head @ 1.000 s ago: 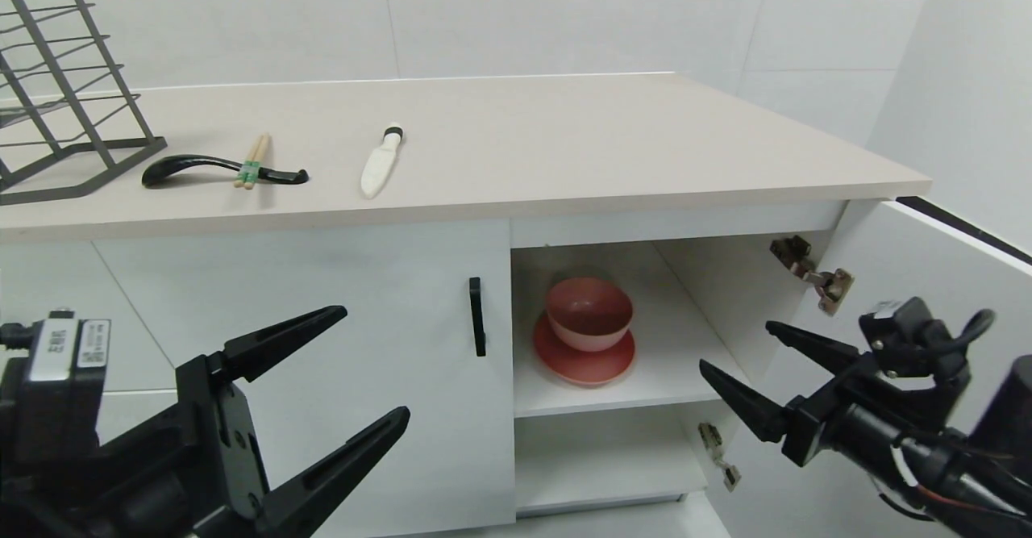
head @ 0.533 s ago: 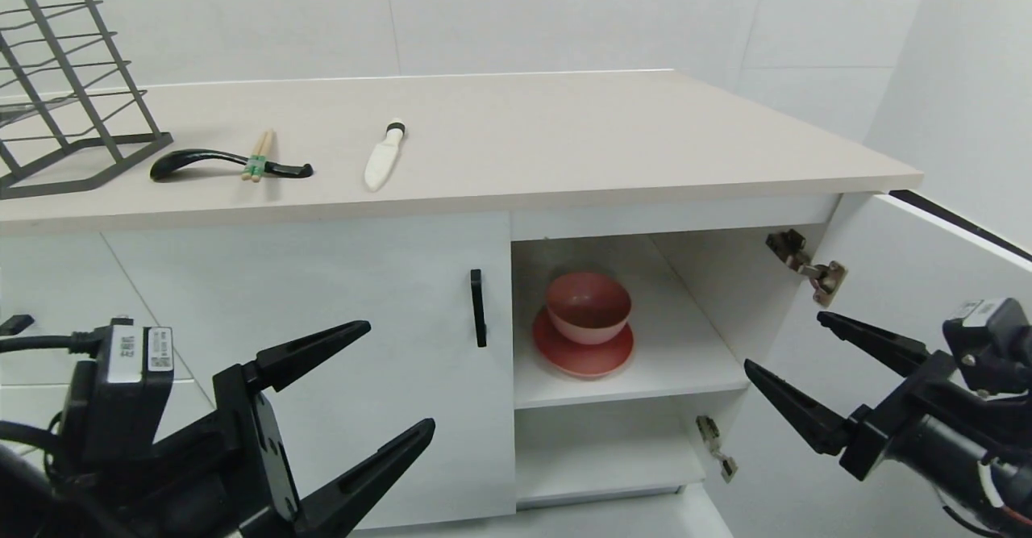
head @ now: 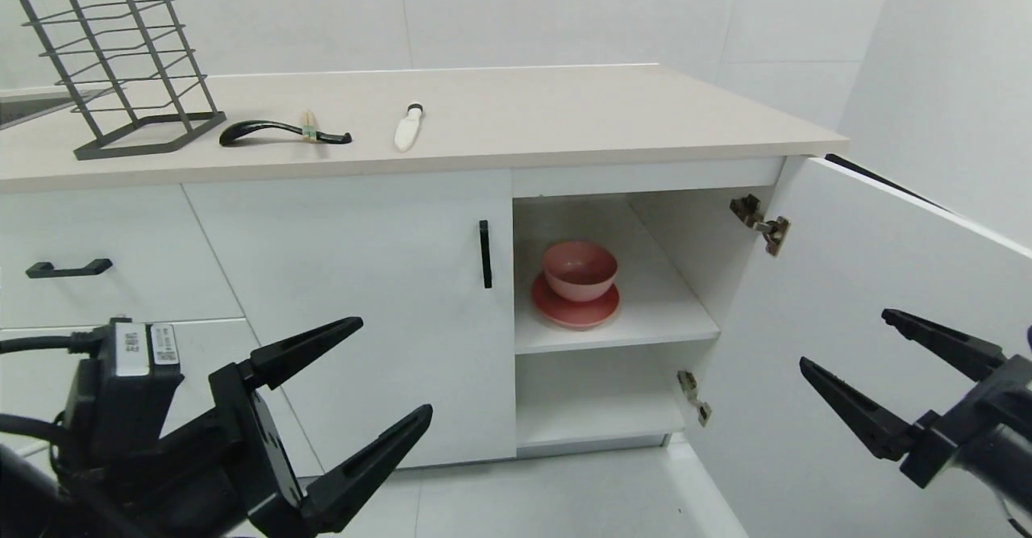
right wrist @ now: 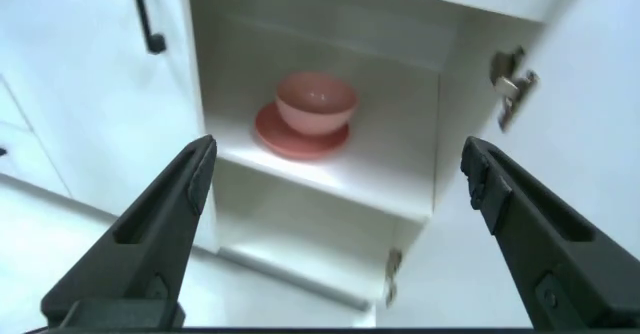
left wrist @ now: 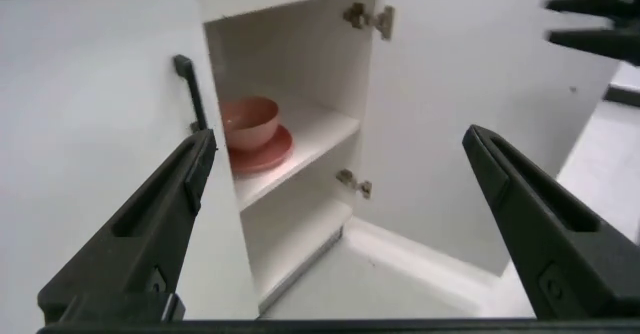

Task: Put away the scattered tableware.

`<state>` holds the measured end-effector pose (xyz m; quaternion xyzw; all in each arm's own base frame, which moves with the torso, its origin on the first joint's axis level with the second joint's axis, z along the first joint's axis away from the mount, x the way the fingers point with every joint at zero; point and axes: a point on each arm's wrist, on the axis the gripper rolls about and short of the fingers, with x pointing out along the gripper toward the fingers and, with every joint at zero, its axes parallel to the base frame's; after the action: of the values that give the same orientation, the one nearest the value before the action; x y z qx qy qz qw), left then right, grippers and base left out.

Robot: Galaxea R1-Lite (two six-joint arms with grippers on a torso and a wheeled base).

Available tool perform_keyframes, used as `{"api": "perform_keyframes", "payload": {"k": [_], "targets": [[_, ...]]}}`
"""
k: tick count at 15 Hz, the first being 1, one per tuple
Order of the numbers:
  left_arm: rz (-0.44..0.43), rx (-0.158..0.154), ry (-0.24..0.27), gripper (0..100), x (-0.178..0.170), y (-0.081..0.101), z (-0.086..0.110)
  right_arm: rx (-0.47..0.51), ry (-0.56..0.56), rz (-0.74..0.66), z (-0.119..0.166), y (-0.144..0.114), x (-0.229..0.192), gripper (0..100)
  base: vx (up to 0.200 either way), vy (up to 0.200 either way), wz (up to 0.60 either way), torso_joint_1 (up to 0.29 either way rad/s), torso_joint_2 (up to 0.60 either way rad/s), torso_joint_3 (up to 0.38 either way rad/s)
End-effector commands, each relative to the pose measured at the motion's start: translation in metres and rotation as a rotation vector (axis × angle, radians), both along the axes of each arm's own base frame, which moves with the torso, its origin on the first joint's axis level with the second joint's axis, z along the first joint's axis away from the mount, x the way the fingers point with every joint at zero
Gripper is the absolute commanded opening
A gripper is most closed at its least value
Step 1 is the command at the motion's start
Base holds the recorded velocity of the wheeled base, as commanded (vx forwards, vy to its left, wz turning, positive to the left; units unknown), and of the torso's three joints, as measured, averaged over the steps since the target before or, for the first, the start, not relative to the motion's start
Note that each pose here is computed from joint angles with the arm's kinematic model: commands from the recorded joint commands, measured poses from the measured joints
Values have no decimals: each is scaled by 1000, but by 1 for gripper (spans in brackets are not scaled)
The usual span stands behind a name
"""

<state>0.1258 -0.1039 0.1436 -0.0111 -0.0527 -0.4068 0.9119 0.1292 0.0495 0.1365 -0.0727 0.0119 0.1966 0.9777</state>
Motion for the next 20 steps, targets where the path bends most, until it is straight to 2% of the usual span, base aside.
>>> {"api": "perform_keyframes", "payload": {"k": [1, 4, 5, 6, 9, 13, 17, 19, 20], "targets": [[54, -21, -19, 100, -1, 5, 4, 6, -76, -91, 11, -18, -18, 100, -200, -200, 0, -2, 2, 2], [216, -81, -60, 100, -5, 17, 15, 2, -80, -175, 12, -32, -40, 100, 0, 0, 0, 0, 0, 0], [335, -110, -76, 100, -5, 26, 19, 8, -90, -213, 10, -38, -58, 100, 0, 0, 0, 0, 0, 0], [418, -133, -80, 100, -6, 32, 22, 5, -94, -235, 8, -42, -70, 100, 0, 0, 0, 0, 0, 0], [503, -198, -102, 100, -25, 47, 32, 8, -122, -218, 7, -45, -101, 100, 0, 0, 0, 0, 0, 0], [656, -217, -139, 100, -52, 79, 35, 13, -147, -217, 4, -47, -134, 100, 0, 0, 0, 0, 0, 0], [851, -243, -130, 100, -96, 104, 18, 22, -197, -280, 3, -47, -147, 100, 0, 0, 0, 0, 0, 0], [865, -249, -146, 100, -112, 106, 10, 28, -208, -289, -2, -47, -149, 100, 0, 0, 0, 0, 0, 0], [852, -242, -163, 100, -123, 106, 3, 29, -201, -291, -6, -47, -149, 100, 0, 0, 0, 0, 0, 0]]}}
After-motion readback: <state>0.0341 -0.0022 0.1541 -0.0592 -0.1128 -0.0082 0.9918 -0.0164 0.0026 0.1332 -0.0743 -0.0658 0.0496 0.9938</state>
